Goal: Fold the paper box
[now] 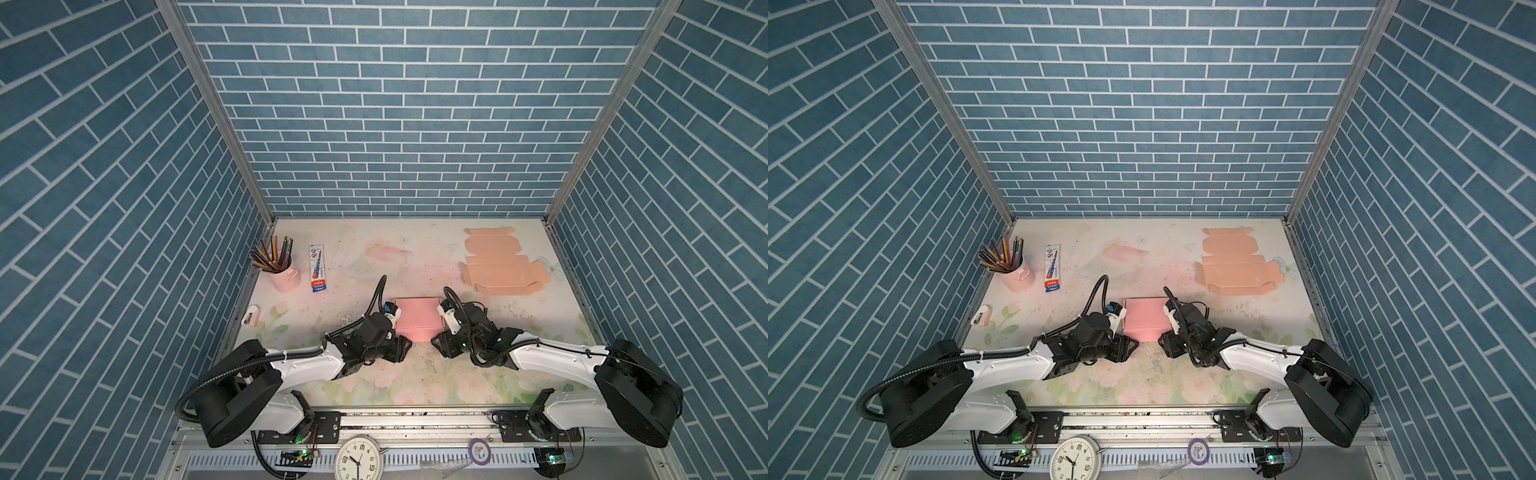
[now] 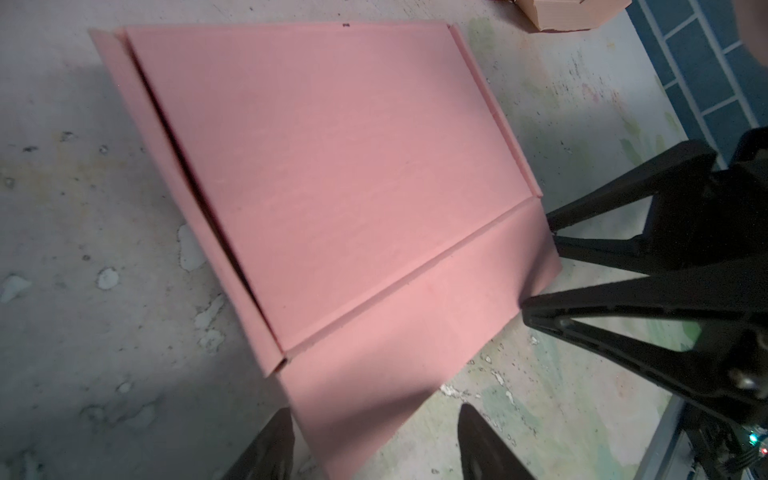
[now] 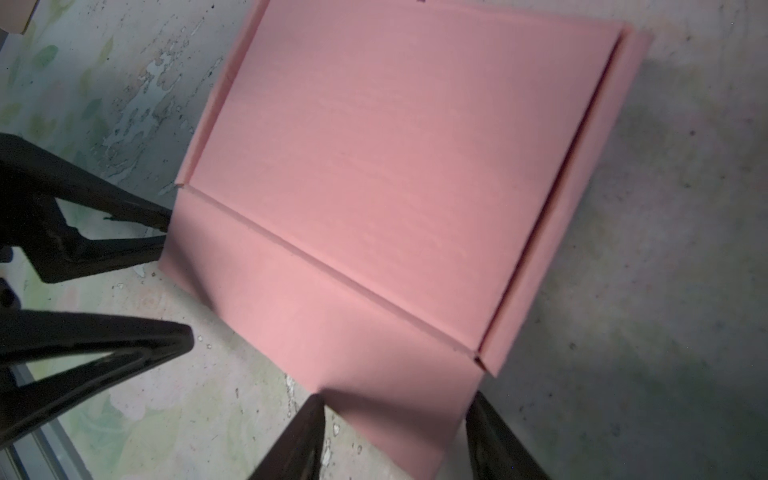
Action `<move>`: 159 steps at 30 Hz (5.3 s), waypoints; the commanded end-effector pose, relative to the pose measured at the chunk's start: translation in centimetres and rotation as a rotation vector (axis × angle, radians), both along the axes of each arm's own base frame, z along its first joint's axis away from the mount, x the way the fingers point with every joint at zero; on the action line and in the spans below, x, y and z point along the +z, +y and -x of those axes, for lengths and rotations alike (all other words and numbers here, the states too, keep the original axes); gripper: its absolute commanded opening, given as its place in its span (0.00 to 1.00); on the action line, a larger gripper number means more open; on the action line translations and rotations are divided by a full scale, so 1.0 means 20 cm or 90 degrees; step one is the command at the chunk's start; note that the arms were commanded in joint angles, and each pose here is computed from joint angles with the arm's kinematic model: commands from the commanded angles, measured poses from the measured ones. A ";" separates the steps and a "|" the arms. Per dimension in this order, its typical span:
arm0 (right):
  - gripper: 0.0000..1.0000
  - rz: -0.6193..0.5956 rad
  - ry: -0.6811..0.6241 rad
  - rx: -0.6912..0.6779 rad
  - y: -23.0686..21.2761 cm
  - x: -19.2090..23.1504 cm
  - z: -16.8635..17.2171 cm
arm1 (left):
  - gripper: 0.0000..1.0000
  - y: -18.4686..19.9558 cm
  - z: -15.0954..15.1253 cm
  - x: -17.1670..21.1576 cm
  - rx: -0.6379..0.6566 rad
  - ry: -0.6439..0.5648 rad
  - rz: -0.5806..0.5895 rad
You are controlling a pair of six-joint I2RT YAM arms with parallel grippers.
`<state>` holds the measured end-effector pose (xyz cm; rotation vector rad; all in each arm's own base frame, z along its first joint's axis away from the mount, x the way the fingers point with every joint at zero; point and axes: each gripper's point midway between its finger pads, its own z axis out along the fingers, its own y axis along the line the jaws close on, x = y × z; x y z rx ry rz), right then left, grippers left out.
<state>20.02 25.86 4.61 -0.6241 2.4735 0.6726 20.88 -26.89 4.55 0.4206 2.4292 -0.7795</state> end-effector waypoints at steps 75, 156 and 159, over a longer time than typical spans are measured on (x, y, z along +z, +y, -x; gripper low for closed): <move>0.53 0.058 -0.041 -0.059 -0.06 -0.01 -0.19 | 0.62 -0.06 -0.79 0.14 0.019 -0.067 -0.002; 0.49 0.071 -0.034 -0.098 -0.23 -0.02 -0.21 | 0.54 0.10 -0.36 0.06 0.024 0.003 0.068; 0.41 0.060 -0.035 -0.088 -0.21 0.00 -0.17 | 0.55 0.10 -0.35 0.06 0.021 0.006 0.070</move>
